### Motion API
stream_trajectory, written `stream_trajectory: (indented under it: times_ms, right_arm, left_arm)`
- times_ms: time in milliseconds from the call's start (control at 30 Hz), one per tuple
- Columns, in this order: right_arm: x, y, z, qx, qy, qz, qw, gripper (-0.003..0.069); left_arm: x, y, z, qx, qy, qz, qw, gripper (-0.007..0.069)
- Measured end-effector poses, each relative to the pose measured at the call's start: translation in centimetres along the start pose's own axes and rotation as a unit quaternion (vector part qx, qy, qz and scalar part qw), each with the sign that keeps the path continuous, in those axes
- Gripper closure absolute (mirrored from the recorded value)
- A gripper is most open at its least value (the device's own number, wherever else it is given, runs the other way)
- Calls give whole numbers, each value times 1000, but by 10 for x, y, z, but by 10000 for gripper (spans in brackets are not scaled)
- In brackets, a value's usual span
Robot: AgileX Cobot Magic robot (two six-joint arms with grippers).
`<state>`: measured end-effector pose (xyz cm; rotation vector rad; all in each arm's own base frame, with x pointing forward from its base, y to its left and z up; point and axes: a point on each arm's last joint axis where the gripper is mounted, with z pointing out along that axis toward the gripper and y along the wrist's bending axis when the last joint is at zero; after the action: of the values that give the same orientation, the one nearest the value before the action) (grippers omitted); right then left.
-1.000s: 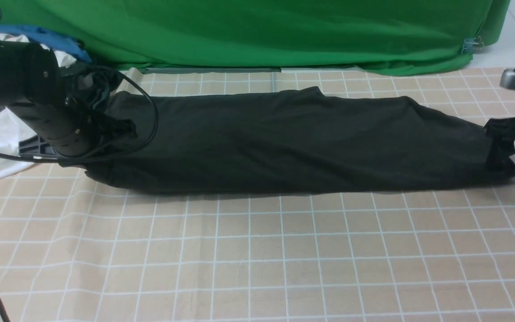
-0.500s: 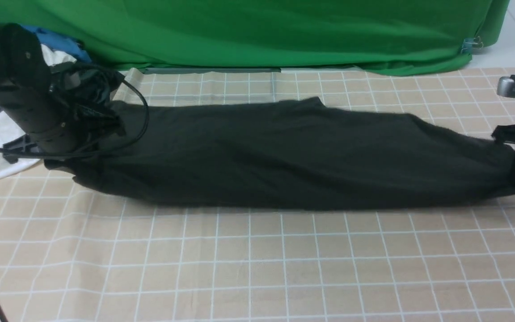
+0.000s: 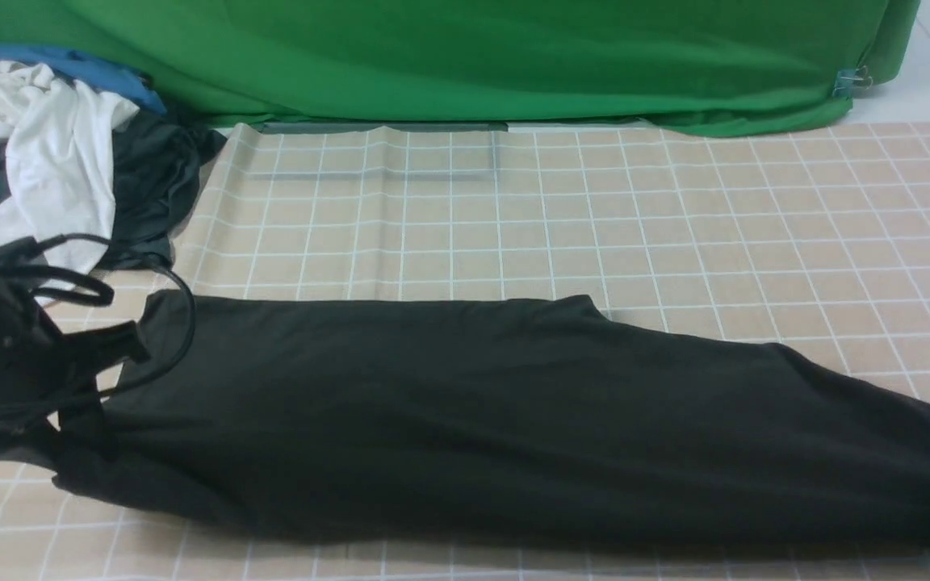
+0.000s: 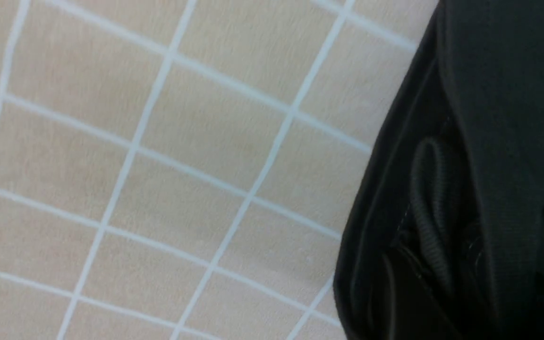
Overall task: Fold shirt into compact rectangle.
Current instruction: 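Pull the folded dark garment lengthwise by its ends to straighten it flat on the table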
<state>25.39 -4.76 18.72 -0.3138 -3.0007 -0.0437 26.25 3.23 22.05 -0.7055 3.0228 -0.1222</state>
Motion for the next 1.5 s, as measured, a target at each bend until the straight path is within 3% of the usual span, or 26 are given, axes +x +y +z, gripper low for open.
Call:
stream_trajectory:
  times_ms: [200, 267, 433, 533, 633, 667, 700, 733, 800, 967, 1133, 1300, 1500]
  right_arm:
    - [2, -2, 3, 9, -5, -3, 1000, 431]
    - [1, -3, -2, 14, -8, -3, 1000, 370]
    - [-7, -1, -30, 12, -43, 4, 999, 351]
    - [-14, 10, -51, -11, -103, -3, 995, 424]
    - [-21, 33, -60, -51, -158, -43, 985, 550]
    - [-24, 47, -60, -70, -174, -66, 980, 597]
    - [-24, 47, -60, -73, -175, -67, 980, 597]
    - [-27, 61, -56, -83, -182, -93, 975, 620]
    - [-33, 80, -44, -87, -178, -126, 972, 622]
    - [-51, 103, -8, -82, -166, -155, 970, 622]
    - [-63, 99, 22, -50, -135, -143, 979, 621]
    - [-71, 87, 21, -25, -143, -101, 984, 599]
    - [-65, 69, -5, 7, -124, -111, 986, 569]
  left_arm:
    - [-1, 1, -1, -3, -2, 1, 1000, 420]
    - [-6, 1, -11, -18, -11, 12, 1000, 326]
    - [-21, -5, -44, -8, -48, 11, 999, 251]
    - [-19, -16, -59, 39, -65, 27, 997, 302]
    - [-10, -32, -60, 62, -66, 58, 994, 425]
    - [-5, -39, -54, 67, -65, 70, 993, 505]
    - [-4, -40, -53, 67, -63, 73, 993, 505]
    - [1, -49, -43, 72, -67, 86, 991, 569]
    - [11, -60, -25, 76, -67, 101, 990, 604]
    - [24, -59, 12, 65, -54, 87, 993, 615]
    - [28, -41, 41, 8, -45, 72, 996, 615]
    - [27, -31, 51, -5, -42, 44, 998, 613]
    - [27, -30, 32, 5, -76, 52, 996, 613]
